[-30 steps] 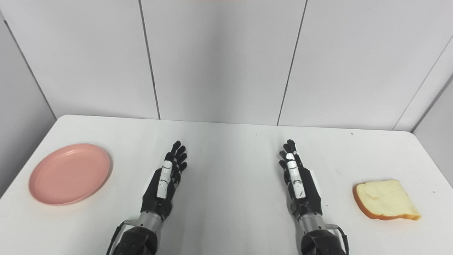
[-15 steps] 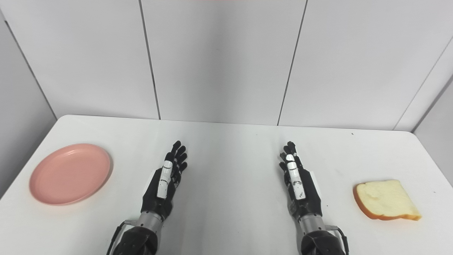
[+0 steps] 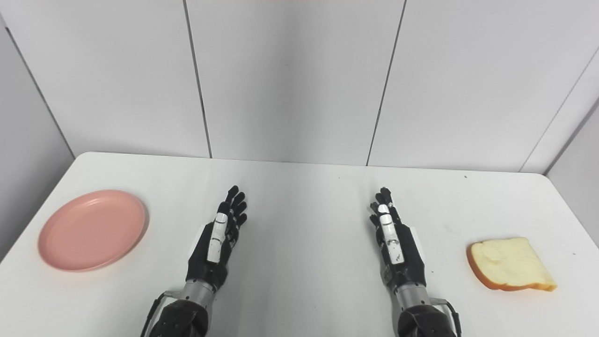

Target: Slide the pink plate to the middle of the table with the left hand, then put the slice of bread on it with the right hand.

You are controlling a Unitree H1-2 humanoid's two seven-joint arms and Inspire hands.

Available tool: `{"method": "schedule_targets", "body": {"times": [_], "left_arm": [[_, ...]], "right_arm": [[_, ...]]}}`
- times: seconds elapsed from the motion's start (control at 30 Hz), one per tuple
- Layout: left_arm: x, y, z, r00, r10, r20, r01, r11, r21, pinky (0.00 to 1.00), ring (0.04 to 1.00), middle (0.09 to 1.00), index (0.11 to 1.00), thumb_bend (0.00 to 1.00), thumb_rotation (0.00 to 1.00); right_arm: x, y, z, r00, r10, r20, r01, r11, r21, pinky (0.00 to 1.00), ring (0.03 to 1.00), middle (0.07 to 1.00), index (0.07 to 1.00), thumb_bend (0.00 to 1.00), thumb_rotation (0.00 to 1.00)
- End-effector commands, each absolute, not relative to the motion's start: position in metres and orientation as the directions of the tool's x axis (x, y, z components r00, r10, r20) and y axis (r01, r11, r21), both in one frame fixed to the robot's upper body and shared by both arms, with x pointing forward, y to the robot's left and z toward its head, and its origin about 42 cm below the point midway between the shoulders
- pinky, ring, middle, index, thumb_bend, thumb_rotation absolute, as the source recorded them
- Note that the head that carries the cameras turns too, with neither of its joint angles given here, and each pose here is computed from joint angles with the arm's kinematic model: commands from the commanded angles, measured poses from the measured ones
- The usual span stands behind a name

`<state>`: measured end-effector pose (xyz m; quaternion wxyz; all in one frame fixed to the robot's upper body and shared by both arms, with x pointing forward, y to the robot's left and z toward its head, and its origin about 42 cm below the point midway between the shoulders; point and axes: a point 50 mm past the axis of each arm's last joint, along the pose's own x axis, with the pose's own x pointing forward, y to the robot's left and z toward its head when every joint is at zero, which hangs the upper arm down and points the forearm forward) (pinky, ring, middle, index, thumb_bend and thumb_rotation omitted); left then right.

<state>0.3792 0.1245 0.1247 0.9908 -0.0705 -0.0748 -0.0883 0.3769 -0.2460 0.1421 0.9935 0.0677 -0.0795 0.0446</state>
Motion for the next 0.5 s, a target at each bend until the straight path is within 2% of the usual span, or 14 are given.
{"method": "schedule_targets", "body": {"times": [0.0,0.3,0.47], "left_arm": [[0.386,0.133,0.135,0.967,-0.12,0.225,0.146,0.984,-0.105,1.0,1.0,1.0,1.0,0.66,1.0],[0.408,0.165,0.158,0.94,-0.061,0.336,0.111,0.985,-0.131,1.0,1.0,1.0,1.0,0.76,0.98],[0.421,0.189,0.173,0.914,-0.009,0.406,0.054,0.994,-0.099,1.0,1.0,1.0,1.0,0.77,0.99]], "right_arm": [[0.382,-0.246,0.158,0.966,0.09,0.242,-0.121,0.985,0.119,1.0,0.99,1.0,1.0,0.66,0.88],[0.393,-0.25,0.144,0.968,0.094,0.234,-0.123,0.986,0.113,1.0,0.996,1.0,1.0,0.65,0.9],[0.397,-0.255,0.138,0.965,0.089,0.247,-0.123,0.984,0.127,1.0,0.998,1.0,1.0,0.64,0.9]]}}
